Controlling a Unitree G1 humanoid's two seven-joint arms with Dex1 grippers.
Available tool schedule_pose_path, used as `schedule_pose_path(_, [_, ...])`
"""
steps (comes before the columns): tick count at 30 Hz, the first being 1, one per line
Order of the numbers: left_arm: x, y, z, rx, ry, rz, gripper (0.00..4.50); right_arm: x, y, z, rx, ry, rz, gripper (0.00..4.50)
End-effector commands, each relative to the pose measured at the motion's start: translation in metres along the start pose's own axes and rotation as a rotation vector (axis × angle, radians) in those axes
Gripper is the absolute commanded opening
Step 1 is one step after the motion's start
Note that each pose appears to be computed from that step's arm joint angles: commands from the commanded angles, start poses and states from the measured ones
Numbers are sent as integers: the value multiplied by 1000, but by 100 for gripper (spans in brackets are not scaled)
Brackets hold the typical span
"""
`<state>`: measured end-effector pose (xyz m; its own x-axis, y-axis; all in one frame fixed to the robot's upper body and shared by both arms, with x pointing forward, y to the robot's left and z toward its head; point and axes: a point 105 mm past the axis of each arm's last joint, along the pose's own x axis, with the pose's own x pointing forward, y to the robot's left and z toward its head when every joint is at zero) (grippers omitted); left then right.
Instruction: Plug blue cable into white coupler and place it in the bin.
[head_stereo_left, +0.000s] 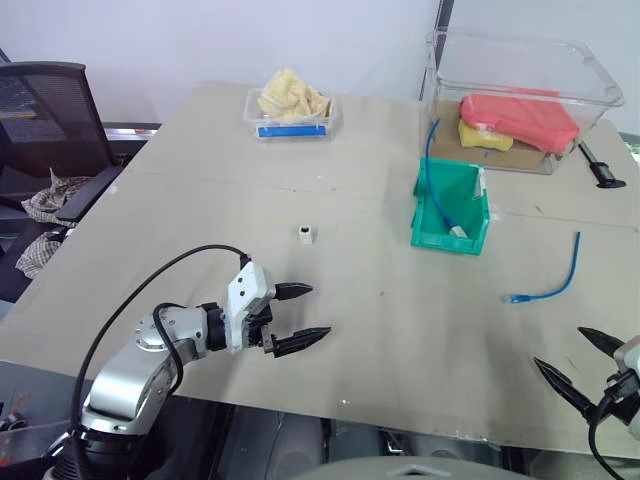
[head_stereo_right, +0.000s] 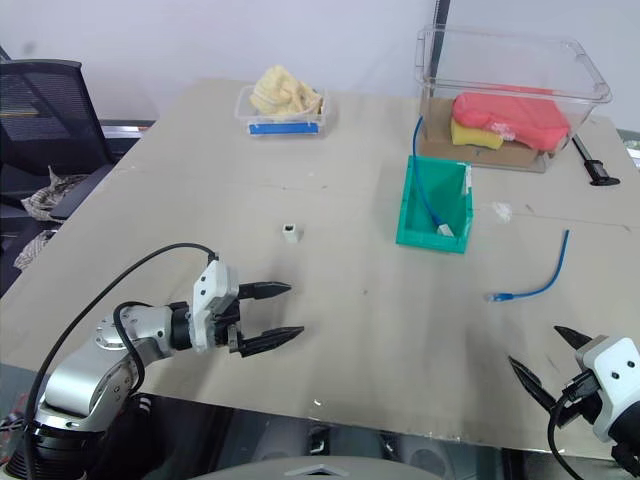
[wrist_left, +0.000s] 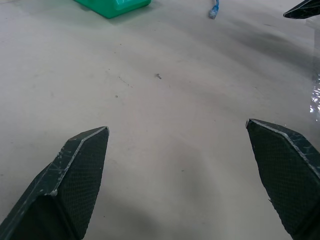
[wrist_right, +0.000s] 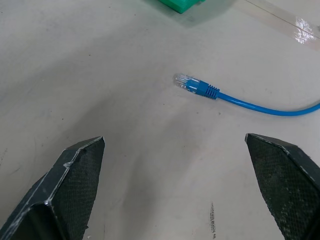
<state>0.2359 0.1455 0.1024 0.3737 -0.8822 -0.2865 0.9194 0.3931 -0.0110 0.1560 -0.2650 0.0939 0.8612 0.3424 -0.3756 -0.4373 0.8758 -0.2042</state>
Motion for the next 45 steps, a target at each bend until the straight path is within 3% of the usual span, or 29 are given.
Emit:
schedule_pose_path(1, [-1, 4, 16, 39, -45, 7, 450, 2, -1, 14, -45, -42, -23, 444])
schedule_pose_path(9, [9, 15, 46, -89, -194, 55, 450, 18, -12, 51, -99, -124, -73, 444])
schedule_pose_path(17, [12, -9, 61, 111, -154, -137, 450, 47, -34, 75, -264, 22, 140, 444])
schedule_pose_path(21, [11, -17, 64, 157, -144, -188, 450, 58, -42, 78, -372, 100, 248, 260])
schedule_pose_path(26, [9, -20, 64, 183, -130, -210, 450, 72, -50, 62, -462, 250, 401, 260])
schedule_pose_path(33, [9, -27, 62, 178, -134, -203, 450, 99, -69, 40, -487, 354, 444, 260])
schedule_pose_path(34, [9, -27, 62, 176, -134, -200, 450, 102, -69, 38, -487, 357, 453, 205])
schedule_pose_path(36, [9, -28, 61, 175, -134, -193, 450, 104, -67, 34, -461, 367, 480, 147])
schedule_pose_path(39, [8, -28, 62, 165, -141, -172, 450, 104, -64, 26, -439, 393, 516, 13])
schedule_pose_path(42, [7, -27, 61, 151, -145, -154, 450, 103, -56, 25, -425, 377, 543, 13])
schedule_pose_path(45, [7, -25, 59, 141, -139, -145, 450, 105, -34, 45, -408, 298, 587, 13])
